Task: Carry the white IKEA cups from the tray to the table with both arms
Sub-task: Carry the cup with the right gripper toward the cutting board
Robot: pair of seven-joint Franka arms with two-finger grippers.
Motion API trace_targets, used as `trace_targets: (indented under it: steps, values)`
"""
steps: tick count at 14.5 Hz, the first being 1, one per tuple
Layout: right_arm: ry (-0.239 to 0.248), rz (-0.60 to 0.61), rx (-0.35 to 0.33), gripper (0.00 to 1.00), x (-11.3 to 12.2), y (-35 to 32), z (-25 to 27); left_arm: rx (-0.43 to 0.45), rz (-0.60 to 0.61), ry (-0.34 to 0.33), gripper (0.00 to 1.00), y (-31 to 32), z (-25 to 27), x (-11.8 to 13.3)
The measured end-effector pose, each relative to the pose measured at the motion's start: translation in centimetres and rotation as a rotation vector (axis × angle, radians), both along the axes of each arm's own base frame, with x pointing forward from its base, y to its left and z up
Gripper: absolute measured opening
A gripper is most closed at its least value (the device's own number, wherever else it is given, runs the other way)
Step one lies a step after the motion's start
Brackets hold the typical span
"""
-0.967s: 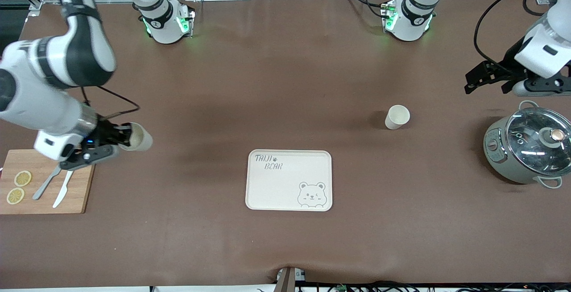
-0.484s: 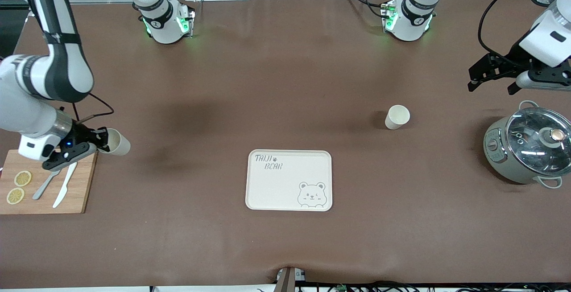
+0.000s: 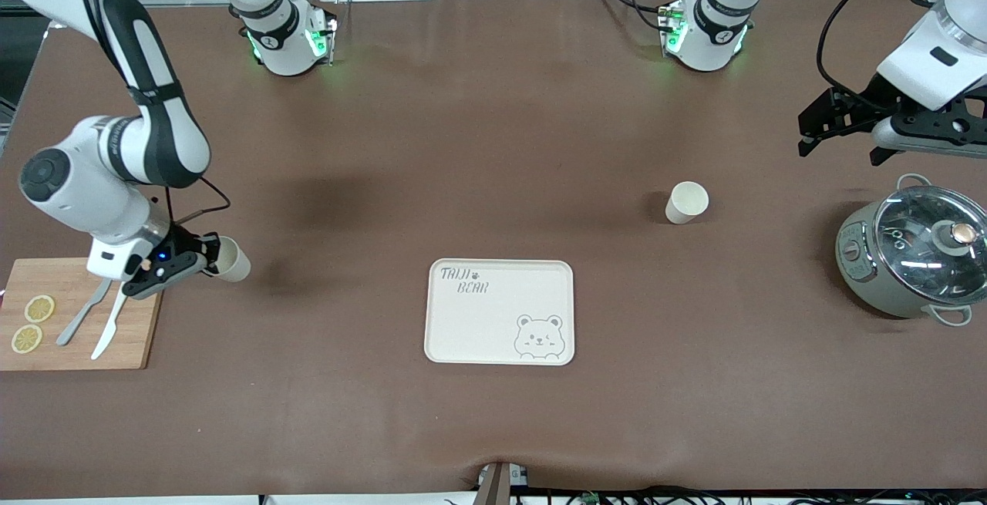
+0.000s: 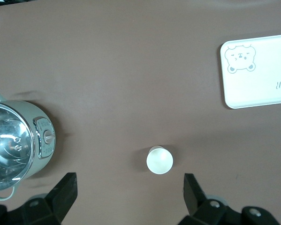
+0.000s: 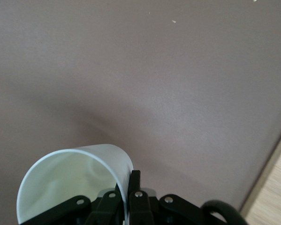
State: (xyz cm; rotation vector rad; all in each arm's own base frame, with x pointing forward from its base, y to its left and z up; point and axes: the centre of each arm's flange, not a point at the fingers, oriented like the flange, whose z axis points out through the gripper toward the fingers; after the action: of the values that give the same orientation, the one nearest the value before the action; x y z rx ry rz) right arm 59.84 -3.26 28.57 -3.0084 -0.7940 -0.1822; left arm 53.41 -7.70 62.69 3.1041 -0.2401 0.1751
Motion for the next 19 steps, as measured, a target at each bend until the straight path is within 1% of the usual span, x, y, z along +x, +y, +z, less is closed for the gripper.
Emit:
trace_targets:
  steps: [2,5,9,13,15,16,19]
  values:
    - [-0.003,0.003,-0.003,0.04,0.2,0.3,-2.3,0.000,0.003,0.004,1.00,0.2,-0.1,0.1]
    - [-0.016,0.011,-0.003,0.04,0.5,1.2,-4.1,0.001,-0.001,0.009,1.00,-0.1,-0.1,0.0]
    - [-0.022,0.021,0.002,0.04,0.5,2.4,-4.8,-0.003,0.034,0.017,1.00,-0.5,-0.4,0.1]
    - [-0.050,0.018,-0.002,0.04,0.6,2.3,-5.1,-0.007,0.063,0.008,1.00,-0.5,0.0,0.4]
    - [-0.050,0.019,-0.003,0.04,0.4,2.4,-5.5,-0.008,0.070,0.009,1.00,-0.3,0.0,0.7]
    - [-0.050,0.020,-0.004,0.04,0.3,2.5,-5.6,-0.006,0.074,0.020,1.00,-0.1,-0.3,0.8]
    - [-0.053,0.020,-0.004,0.04,0.2,2.5,-5.7,0.006,0.079,0.084,1.00,0.1,-2.7,1.7]
